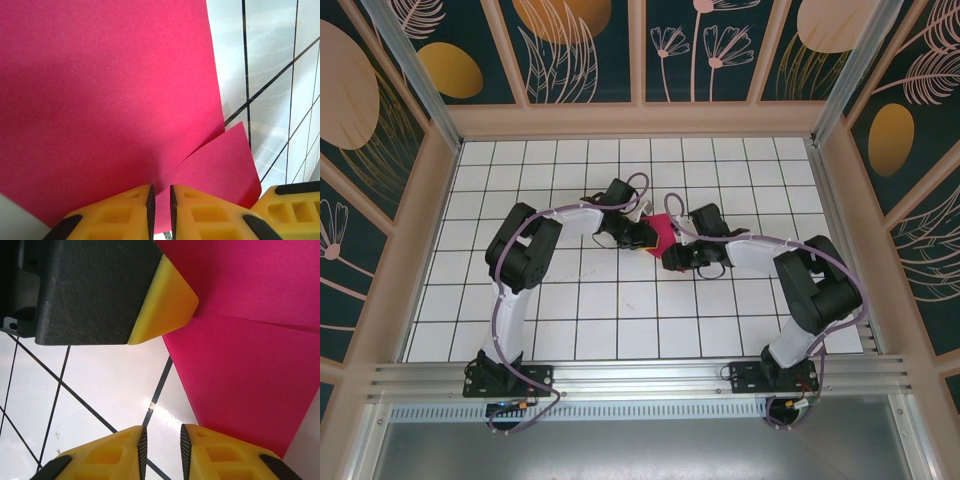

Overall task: Fold a paper plane with a square sheet of paper (fold left side to right side)
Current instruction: Third fold the triangle at the center of the table.

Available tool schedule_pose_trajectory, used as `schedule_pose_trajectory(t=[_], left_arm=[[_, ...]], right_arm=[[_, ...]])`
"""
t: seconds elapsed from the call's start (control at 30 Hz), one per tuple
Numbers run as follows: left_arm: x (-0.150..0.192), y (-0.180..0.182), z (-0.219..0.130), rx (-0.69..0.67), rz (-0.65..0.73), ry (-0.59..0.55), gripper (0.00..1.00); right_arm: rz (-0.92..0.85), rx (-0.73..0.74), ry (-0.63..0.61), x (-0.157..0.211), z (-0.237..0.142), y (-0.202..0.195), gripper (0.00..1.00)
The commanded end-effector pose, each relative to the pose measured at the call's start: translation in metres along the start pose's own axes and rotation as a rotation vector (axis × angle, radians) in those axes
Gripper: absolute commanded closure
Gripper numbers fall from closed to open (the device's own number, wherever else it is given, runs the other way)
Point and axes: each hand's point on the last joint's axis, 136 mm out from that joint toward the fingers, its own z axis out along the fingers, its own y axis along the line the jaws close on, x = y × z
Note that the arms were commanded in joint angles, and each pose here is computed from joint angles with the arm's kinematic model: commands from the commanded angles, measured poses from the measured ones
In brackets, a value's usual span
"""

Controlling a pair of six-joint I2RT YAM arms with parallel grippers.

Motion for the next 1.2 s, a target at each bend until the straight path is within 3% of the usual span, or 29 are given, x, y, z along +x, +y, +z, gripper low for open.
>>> schedule_pose_trajectory(t=[0.0, 0.5, 1.03, 1.17], left_arm=[[0.025, 0.054, 0.025, -0.17, -0.038, 0.052, 0.8], [0.024, 0.057, 0.025, -0.188, -0.034, 0.048, 0.81], [0.024, 0.062, 0.026, -0.205, -0.035, 0.051, 0.81], [0.022, 0.06, 0.025, -0.202, -0.03, 0.047, 0.81]], right_arm=[[0.046, 0.017, 0.041, 0.013, 0.004, -0.009, 0.72], [0.114, 0.065, 0.101, 0.036, 0.009, -0.026, 0.73], [0.227, 0.083, 0.127, 0.065, -0.01, -0.038, 0.74], [0.206, 0.084, 0.091, 0.054, -0.022, -0.031, 0.76]])
